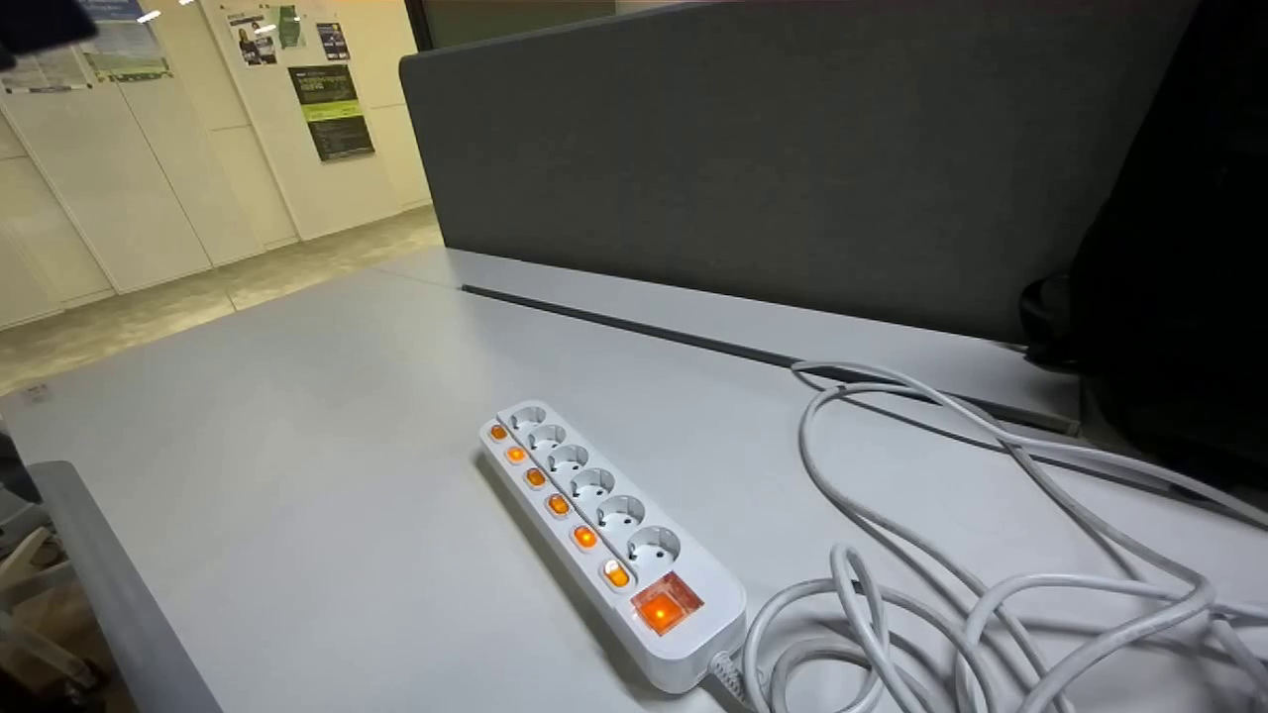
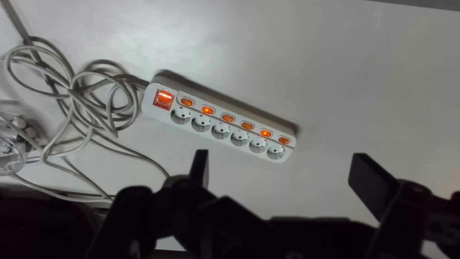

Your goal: Turn on the third slot button of the extension cord from the right side

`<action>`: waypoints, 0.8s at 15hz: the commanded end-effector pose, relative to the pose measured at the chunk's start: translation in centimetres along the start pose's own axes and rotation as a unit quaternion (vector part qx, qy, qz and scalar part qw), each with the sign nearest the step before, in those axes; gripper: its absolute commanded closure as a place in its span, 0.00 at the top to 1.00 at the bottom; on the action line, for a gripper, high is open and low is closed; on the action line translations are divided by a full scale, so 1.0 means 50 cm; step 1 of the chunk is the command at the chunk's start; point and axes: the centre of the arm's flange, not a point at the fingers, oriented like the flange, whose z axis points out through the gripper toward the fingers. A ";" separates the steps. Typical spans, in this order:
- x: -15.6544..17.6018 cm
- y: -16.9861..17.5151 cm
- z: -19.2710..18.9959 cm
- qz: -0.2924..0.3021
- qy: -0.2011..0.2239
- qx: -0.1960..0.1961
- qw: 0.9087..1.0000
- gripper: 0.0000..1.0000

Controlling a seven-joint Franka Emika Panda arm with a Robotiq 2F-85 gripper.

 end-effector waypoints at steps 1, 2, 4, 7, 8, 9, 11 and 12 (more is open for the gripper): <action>0.009 0.004 0.015 0.003 -0.003 -0.002 1.000 1.00; 0.016 0.006 0.024 0.007 -0.003 -0.005 1.000 1.00; 0.032 0.011 0.067 0.008 -0.015 -0.018 1.000 1.00; 0.054 0.012 0.143 0.002 -0.038 -0.029 0.999 1.00; 0.063 0.010 0.173 -0.002 -0.042 -0.032 0.999 1.00; 0.072 0.007 0.200 -0.005 -0.044 -0.034 0.998 1.00; 0.091 -0.003 0.257 -0.012 -0.043 -0.034 0.998 1.00; 0.101 -0.006 0.285 -0.015 -0.038 -0.035 0.999 1.00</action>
